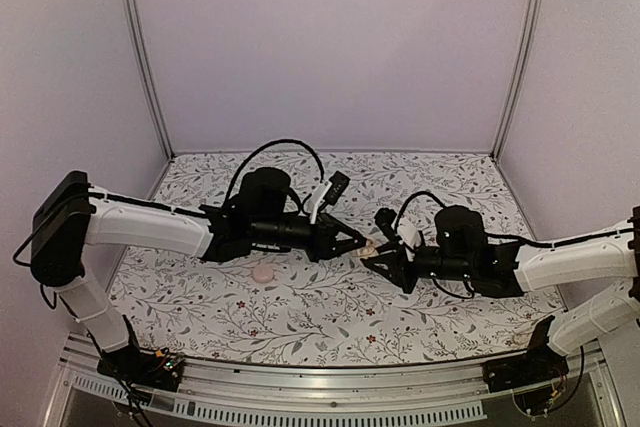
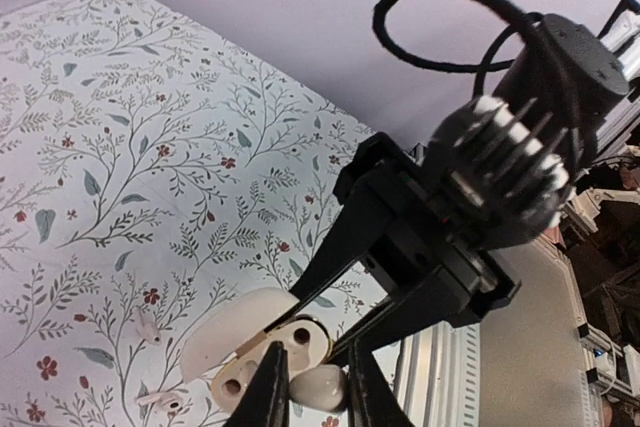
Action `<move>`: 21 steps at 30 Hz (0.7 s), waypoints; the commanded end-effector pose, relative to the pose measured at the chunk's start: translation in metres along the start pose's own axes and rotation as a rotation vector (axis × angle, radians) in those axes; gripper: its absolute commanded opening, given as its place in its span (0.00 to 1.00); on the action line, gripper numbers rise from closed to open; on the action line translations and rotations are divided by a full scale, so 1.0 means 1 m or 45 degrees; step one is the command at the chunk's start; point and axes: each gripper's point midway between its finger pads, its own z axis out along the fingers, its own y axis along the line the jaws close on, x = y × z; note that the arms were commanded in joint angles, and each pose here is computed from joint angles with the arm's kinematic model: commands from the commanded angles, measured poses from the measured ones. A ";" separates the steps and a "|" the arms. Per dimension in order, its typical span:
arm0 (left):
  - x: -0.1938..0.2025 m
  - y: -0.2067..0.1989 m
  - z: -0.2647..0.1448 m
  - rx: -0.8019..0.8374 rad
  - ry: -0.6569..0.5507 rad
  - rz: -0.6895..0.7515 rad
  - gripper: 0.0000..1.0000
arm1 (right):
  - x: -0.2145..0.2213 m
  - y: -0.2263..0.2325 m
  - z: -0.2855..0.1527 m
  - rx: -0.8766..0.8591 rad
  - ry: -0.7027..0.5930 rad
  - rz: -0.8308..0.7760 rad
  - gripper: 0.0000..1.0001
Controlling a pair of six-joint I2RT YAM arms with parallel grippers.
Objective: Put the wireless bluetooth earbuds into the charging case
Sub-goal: Pick up the left earbud from the left side groove of the charging case, then place the left earbud in the left side groove of the charging case.
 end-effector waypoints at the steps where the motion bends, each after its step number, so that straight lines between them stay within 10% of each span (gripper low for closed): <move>1: -0.026 -0.026 -0.024 0.075 -0.078 0.127 0.10 | -0.013 0.015 -0.010 -0.082 -0.101 -0.053 0.23; 21: -0.030 -0.120 -0.072 0.340 -0.082 0.629 0.11 | -0.060 0.085 -0.069 -0.570 -0.341 -0.186 0.25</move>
